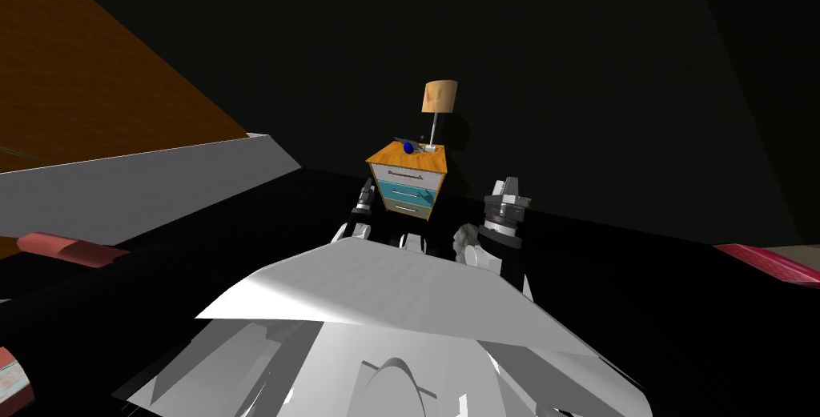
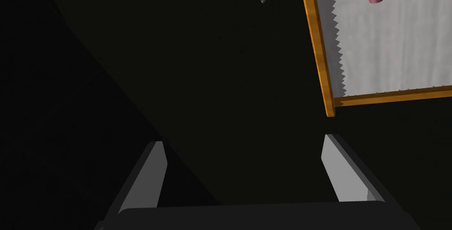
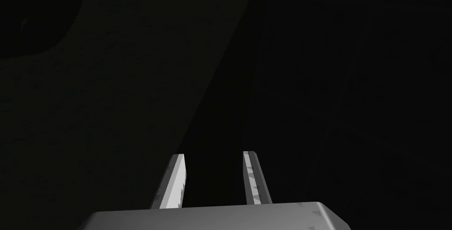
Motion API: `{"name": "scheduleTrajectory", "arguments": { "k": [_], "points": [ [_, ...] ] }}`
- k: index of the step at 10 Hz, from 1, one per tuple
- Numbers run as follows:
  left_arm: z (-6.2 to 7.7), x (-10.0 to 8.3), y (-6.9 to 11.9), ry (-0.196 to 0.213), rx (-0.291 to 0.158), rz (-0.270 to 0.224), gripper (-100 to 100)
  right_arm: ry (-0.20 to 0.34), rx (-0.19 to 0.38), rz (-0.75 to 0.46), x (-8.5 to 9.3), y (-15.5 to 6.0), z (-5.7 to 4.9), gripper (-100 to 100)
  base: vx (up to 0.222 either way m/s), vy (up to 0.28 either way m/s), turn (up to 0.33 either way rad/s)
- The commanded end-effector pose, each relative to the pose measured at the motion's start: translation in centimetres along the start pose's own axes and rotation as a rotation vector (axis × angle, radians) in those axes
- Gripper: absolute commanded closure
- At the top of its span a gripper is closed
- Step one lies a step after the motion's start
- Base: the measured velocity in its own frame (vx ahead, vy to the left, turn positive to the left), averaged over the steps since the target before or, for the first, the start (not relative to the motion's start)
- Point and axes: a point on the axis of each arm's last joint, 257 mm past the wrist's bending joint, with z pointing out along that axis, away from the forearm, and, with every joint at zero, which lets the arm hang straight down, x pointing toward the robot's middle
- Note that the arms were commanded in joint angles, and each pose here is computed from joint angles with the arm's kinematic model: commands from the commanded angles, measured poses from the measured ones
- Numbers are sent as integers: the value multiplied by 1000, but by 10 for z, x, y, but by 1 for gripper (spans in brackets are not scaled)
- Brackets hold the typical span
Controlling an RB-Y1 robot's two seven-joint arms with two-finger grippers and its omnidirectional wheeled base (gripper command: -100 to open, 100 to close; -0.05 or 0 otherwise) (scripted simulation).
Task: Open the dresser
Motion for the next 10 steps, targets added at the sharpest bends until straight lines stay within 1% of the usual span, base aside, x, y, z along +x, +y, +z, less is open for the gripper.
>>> {"name": "scheduleTrajectory", "arguments": {
  "k": [1, 4, 5, 10],
  "points": [
    [0, 8, 19, 11, -34, 3, -100, 0, 0, 0, 0, 0, 0, 0, 141, 38, -36],
    [0, 16, 37, 27, -65, 11, -100, 0, 0, 0, 0, 0, 0, 0, 109, 26, -29],
    [-1, 21, 51, 40, -88, 19, -100, 0, 0, 0, 0, 0, 0, 0, 127, 30, -60],
    [-4, 35, 86, 75, -150, 39, -100, 0, 0, 0, 0, 0, 0, 0, 146, 40, -38]
  ]
}}
